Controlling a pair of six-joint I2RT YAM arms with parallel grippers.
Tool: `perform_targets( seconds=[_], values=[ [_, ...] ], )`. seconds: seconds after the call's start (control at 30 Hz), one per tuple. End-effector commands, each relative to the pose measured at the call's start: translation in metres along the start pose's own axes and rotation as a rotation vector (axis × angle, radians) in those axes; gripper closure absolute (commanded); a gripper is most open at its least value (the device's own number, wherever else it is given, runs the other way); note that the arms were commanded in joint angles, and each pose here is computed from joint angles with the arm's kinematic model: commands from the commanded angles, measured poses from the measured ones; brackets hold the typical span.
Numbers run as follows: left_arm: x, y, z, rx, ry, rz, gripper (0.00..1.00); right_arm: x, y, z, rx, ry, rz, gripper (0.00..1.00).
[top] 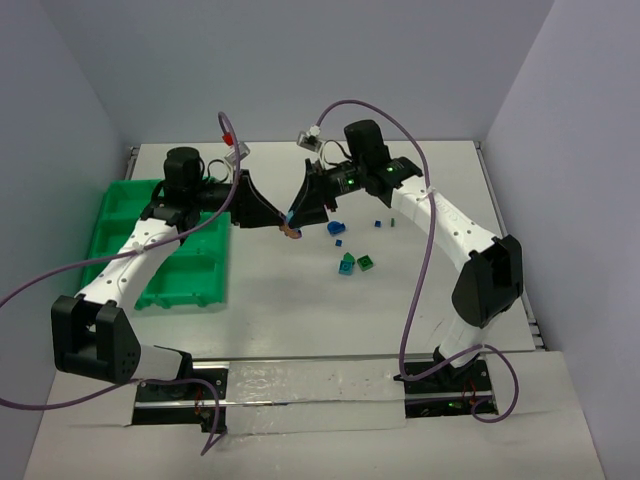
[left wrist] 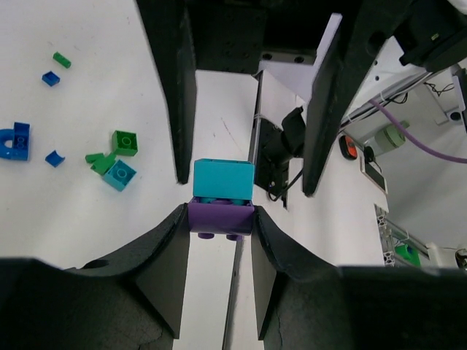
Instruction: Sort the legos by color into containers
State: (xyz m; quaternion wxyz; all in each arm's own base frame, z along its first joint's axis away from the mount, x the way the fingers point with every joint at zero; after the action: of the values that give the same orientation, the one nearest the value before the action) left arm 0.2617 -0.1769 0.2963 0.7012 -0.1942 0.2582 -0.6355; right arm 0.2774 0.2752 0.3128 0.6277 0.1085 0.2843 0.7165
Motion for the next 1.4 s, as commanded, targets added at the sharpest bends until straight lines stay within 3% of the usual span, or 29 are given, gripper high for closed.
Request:
perform_targets(
  seconds=[0.0,0.1,0.3,0.67,0.93,1.1,1.37],
  values=[
    [-0.003,-0.010,0.007,0.077,0.007,-0.006,1.00,-0.012,0.007,0.004,-0.026,-0.024,0.009,0.33],
    [-0.003,-0.010,0.008,0.076,0.004,-0.007,1.00,-0.012,0.006,0.002,-0.027,-0.014,0.004,0.40],
    [-0.002,-0.012,0.013,0.068,-0.007,-0.016,1.00,-0.011,-0.002,-0.004,-0.018,0.029,-0.016,0.31],
    [-0.002,-0.015,0.017,0.058,-0.020,-0.028,1.00,-0.004,-0.006,-0.005,-0.014,0.044,-0.001,0.35],
    [-0.001,-0.013,0.015,0.054,-0.014,-0.025,1.00,-0.003,-0.003,0.000,-0.018,0.021,0.028,0.65],
    [-0.002,-0.008,0.009,0.054,0.003,-0.013,1.00,-0.003,0.000,0.002,-0.025,0.015,0.043,0.99],
    [-0.014,0.002,-0.012,0.052,0.072,0.053,1.00,-0.014,-0.003,-0.004,-0.024,0.008,0.014,1.00]
  ],
)
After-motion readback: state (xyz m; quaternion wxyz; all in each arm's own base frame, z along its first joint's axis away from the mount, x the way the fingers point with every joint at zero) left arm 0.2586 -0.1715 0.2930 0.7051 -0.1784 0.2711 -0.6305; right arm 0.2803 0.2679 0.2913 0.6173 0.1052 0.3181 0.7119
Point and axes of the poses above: each gripper's point midway between its finger pads, its own x axis out along the fingers, its own y axis along the line the jaws close on, z = x × y, the point moved 7 cm from there along -x, back along the fingers, and after that the axes turned 1 degree about -x, right-handed, at the moved point
